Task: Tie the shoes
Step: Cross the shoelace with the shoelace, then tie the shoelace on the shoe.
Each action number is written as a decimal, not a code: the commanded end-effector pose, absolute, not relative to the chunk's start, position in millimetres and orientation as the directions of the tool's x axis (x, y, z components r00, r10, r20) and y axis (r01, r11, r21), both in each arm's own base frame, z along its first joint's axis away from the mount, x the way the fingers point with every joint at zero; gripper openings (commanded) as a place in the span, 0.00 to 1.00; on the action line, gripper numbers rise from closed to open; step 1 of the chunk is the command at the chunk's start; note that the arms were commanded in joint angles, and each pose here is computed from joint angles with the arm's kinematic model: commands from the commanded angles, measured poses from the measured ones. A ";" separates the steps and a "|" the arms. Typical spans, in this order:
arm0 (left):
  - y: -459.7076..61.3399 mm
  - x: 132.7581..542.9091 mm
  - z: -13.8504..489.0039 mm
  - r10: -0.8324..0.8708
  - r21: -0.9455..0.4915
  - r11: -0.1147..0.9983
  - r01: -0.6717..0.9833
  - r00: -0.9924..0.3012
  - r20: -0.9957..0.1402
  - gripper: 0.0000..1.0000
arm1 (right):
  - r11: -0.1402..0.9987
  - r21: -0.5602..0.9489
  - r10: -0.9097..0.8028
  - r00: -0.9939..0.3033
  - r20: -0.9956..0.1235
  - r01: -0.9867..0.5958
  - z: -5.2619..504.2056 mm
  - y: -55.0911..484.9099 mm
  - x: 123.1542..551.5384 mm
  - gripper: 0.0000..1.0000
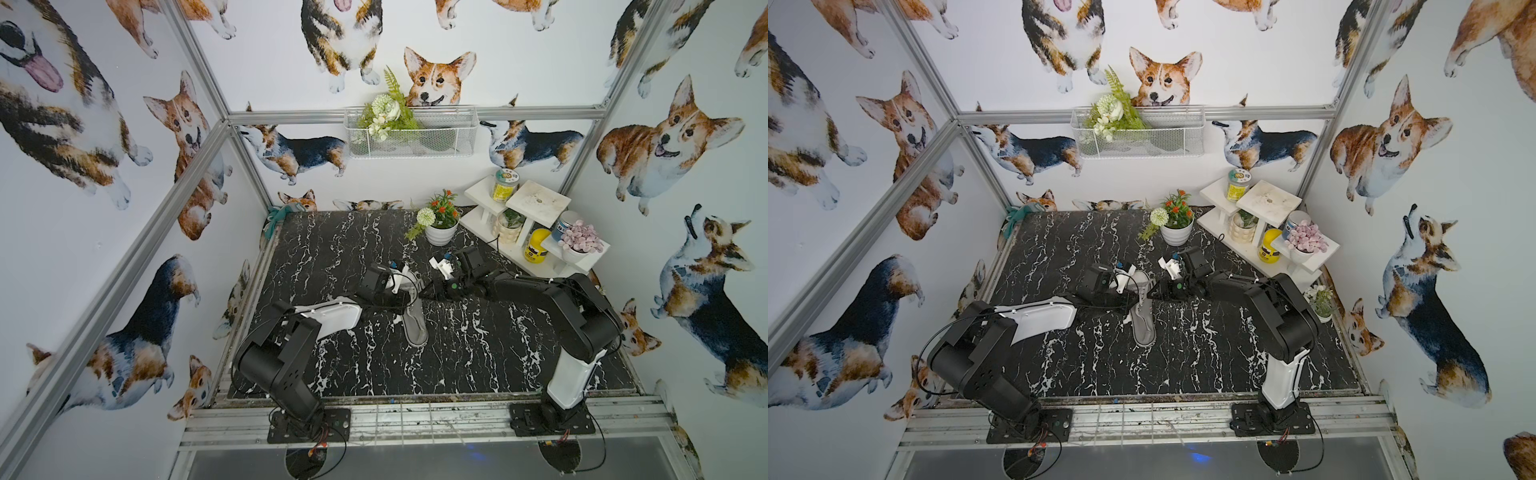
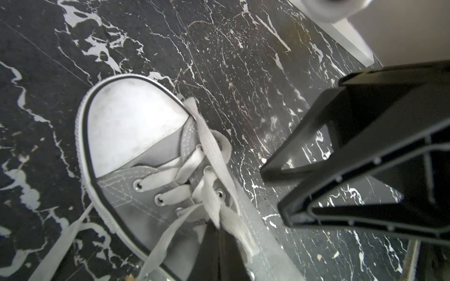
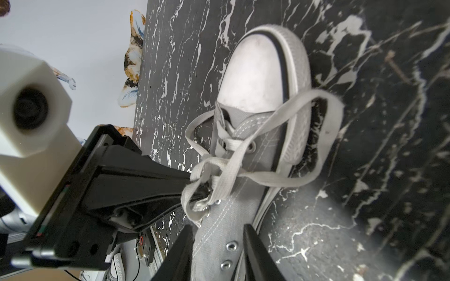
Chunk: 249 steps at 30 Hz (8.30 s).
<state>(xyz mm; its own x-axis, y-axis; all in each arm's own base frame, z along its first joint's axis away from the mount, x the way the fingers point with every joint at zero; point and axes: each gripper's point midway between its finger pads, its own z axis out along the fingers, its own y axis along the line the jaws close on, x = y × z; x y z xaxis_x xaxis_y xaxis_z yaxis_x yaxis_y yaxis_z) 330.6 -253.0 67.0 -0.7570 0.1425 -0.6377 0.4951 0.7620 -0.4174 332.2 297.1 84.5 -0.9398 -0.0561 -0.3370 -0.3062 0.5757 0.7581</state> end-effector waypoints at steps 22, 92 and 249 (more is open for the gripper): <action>-256.4 336.9 77.6 0.105 -0.446 0.757 0.477 -0.763 -0.638 0.00 | 0.565 0.743 -0.071 -0.918 -0.390 -0.359 86.0 316.9 334.4 0.43; -249.1 341.1 57.7 0.109 -0.455 0.765 0.455 -0.789 -0.605 0.00 | 0.643 0.593 -0.194 -0.853 -0.485 -0.484 95.1 307.0 355.6 0.17; -162.3 314.5 64.0 -0.022 -0.265 0.945 0.192 -0.770 -0.637 0.60 | 0.711 0.595 0.012 -0.839 -0.544 -0.375 125.6 223.6 349.4 0.00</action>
